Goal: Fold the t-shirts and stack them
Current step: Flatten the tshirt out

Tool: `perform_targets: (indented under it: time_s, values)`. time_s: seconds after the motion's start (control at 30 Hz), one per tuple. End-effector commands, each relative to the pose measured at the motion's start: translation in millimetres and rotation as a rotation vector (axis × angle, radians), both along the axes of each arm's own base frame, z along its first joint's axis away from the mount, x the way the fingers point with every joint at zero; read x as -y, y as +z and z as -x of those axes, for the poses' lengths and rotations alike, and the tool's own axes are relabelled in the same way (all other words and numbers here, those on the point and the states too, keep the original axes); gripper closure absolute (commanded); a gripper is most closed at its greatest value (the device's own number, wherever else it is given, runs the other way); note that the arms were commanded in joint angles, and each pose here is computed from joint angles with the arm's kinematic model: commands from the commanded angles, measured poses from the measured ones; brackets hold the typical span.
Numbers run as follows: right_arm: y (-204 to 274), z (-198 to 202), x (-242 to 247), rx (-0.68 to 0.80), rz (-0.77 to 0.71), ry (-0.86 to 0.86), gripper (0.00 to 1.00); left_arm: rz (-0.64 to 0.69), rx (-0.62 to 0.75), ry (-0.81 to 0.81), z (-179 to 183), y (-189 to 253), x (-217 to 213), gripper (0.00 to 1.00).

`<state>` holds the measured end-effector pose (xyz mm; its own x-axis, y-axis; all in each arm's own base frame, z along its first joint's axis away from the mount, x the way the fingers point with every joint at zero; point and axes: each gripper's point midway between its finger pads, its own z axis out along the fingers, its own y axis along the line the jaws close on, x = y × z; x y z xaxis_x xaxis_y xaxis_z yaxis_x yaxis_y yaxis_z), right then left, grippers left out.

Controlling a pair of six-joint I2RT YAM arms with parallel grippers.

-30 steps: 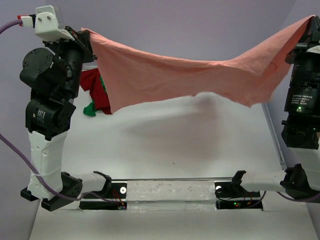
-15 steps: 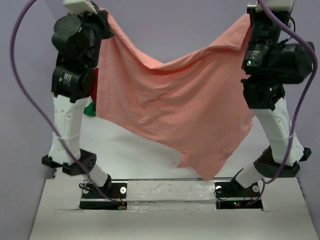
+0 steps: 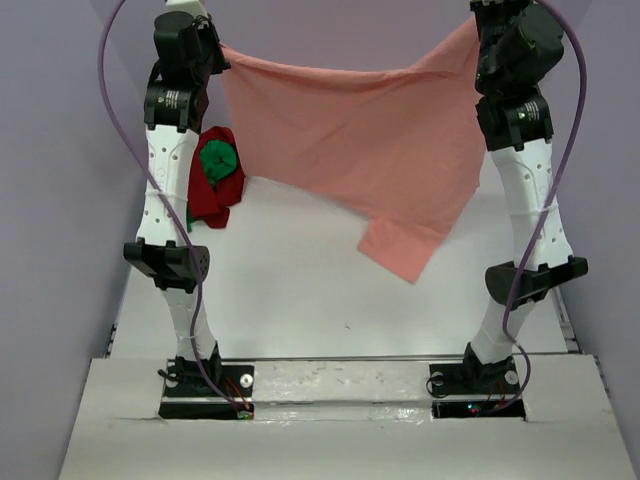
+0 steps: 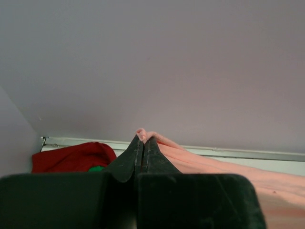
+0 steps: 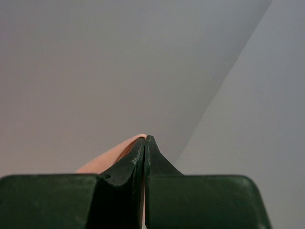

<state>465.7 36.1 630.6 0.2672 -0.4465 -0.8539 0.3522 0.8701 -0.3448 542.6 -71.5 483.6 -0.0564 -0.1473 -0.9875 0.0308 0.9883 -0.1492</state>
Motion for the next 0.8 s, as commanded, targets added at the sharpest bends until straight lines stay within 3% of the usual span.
perform_targets:
  time_s: [0.0, 0.3, 0.4, 0.47, 0.5, 0.77]
  values:
    - [60, 55, 2, 0.184, -0.087, 0.095, 1.0, 0.045, 0.251, -0.031, 55, 100, -7, 1.0]
    - [98, 159, 1, 0.27, -0.11, 0.131, 1.0, 0.081, 0.306, -0.047, 142, 136, -9, 1.0]
    - [98, 195, -9, 0.279, -0.131, 0.102, 1.0, 0.093, 0.355, -0.052, 198, 155, -10, 1.0]
    - [97, 211, -23, 0.256, -0.095, 0.12, 1.0, 0.092, 0.337, -0.053, 213, 150, -4, 1.0]
    - [101, 226, -8, 0.283, -0.151, 0.091, 1.0, 0.101, 0.353, -0.048, 230, 156, -7, 1.0]
    - [97, 243, -8, 0.258, -0.113, 0.057, 1.0, 0.101, 0.337, -0.029, 262, 151, -11, 1.0]
